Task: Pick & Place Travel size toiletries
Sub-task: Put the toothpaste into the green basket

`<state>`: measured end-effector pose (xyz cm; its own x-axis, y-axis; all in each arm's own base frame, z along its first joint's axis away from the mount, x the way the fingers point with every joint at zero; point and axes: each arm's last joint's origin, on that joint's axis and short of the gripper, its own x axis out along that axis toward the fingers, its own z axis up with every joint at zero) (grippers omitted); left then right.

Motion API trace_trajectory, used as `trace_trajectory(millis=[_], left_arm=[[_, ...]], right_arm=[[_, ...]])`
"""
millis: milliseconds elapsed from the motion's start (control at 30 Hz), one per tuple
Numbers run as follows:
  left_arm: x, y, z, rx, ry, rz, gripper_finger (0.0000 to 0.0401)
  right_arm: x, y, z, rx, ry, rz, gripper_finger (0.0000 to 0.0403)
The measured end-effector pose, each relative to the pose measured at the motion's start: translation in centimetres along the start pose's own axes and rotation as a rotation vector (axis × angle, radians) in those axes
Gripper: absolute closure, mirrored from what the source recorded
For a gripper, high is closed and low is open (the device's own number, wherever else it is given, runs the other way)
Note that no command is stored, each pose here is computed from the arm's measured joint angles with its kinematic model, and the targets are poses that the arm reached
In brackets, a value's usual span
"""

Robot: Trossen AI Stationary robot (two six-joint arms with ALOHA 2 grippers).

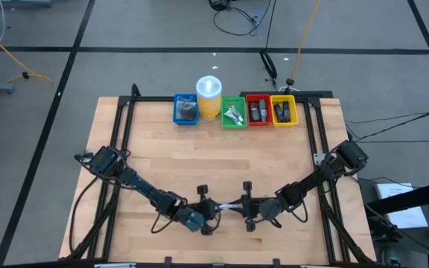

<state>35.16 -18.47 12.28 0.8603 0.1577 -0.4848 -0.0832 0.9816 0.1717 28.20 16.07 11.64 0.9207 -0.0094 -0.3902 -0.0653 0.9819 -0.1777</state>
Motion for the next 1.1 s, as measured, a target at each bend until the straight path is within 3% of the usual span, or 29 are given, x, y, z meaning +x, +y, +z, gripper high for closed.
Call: trace_trajectory(millis=[100, 200, 267, 400, 533, 700, 900, 1100], left_arm=[[-0.8, 1.1, 0.4, 0.053, 0.078, 0.025, 0.0269], [-2.6, 3.1, 1.0, 0.079, 0.202, 0.081, 0.0195], [-3.8, 4.5, 1.3, 0.048, 0.240, 0.188, 0.0157], [-5.6, 5.9, 0.1, 0.078, 0.173, 0.421, 0.0117], [-6.4, 6.9, -1.7, 0.074, 0.094, 0.533, 0.0112], [-6.2, 7.9, -4.0, 0.073, 0.065, 0.551, 0.0132], [-5.8, 8.7, -4.1, 0.077, 0.014, 0.557, 0.0161], [-5.3, 9.0, -2.8, 0.108, -0.038, 0.522, 0.0176]], right_arm=[[-0.3, -0.5, 0.0, 0.015, 0.030, -0.096, 0.0356], [-1.2, -2.8, 1.3, 0.092, 0.056, -0.262, 0.0353], [-2.0, -5.5, 2.8, 0.201, 0.063, -0.361, 0.0354], [-3.4, -12.0, 4.8, 0.411, 0.088, -0.499, 0.0356], [-3.3, -18.2, 4.8, 0.540, 0.081, -0.617, 0.0356], [-2.8, -23.9, 3.0, 0.669, 0.072, -0.709, 0.0356], [-1.7, -27.6, 0.7, 0.786, 0.086, -0.729, 0.0356], [0.8, -29.8, -0.2, 0.812, 0.121, -0.769, 0.0356]])
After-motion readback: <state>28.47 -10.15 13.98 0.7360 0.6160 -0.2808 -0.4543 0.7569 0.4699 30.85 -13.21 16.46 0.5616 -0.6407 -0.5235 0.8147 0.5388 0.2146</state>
